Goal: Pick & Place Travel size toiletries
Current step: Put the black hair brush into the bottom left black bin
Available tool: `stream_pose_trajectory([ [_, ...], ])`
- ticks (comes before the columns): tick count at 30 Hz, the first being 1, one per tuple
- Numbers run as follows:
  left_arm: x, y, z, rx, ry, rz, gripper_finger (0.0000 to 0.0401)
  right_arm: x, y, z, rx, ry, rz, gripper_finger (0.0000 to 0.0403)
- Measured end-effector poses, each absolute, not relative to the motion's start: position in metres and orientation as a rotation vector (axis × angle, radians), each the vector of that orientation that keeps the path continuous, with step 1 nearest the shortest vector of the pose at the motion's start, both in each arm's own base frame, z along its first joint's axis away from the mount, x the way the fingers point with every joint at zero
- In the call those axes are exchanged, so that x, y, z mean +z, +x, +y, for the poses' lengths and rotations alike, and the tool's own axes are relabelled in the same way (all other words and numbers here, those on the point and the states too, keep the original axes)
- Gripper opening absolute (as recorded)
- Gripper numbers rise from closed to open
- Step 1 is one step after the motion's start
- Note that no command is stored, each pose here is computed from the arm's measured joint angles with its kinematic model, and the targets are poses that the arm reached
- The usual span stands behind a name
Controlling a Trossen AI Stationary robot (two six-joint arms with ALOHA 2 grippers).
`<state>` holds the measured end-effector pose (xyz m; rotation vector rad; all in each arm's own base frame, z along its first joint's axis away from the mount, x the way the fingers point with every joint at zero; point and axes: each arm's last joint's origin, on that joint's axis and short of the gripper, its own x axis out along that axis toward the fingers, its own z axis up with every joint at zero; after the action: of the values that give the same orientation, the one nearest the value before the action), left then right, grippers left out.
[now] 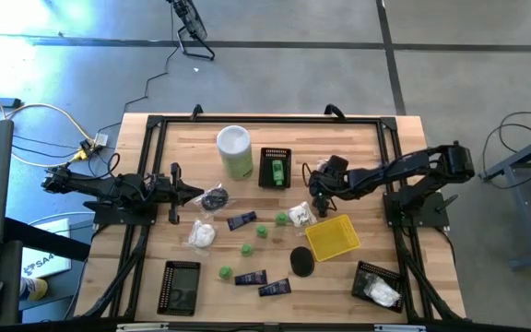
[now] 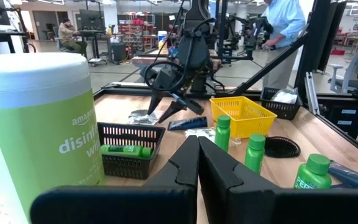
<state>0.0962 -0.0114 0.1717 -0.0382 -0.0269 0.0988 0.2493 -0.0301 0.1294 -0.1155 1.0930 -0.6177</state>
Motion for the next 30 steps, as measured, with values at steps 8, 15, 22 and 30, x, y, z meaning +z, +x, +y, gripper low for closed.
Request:
stream_pose_trajectory([
  [8,0.172,0.096,-0.011,0.098,-0.038,-0.027,0.0003,0.129,0.249,-0.030,-0.574,-0.080,1.103,0.0160],
  [15,0.172,0.096,-0.011,0.098,-0.038,-0.027,0.0003,0.129,0.248,-0.038,-0.621,-0.070,1.108,0.0160],
  [22,0.172,0.096,-0.012,0.096,-0.039,-0.027,0.0003,0.128,0.248,-0.039,-0.598,-0.049,1.117,0.0151],
  [30,0.172,0.096,-0.012,0.096,-0.039,-0.027,0.0003,0.128,0.247,-0.043,-0.627,-0.011,1.108,0.0125],
])
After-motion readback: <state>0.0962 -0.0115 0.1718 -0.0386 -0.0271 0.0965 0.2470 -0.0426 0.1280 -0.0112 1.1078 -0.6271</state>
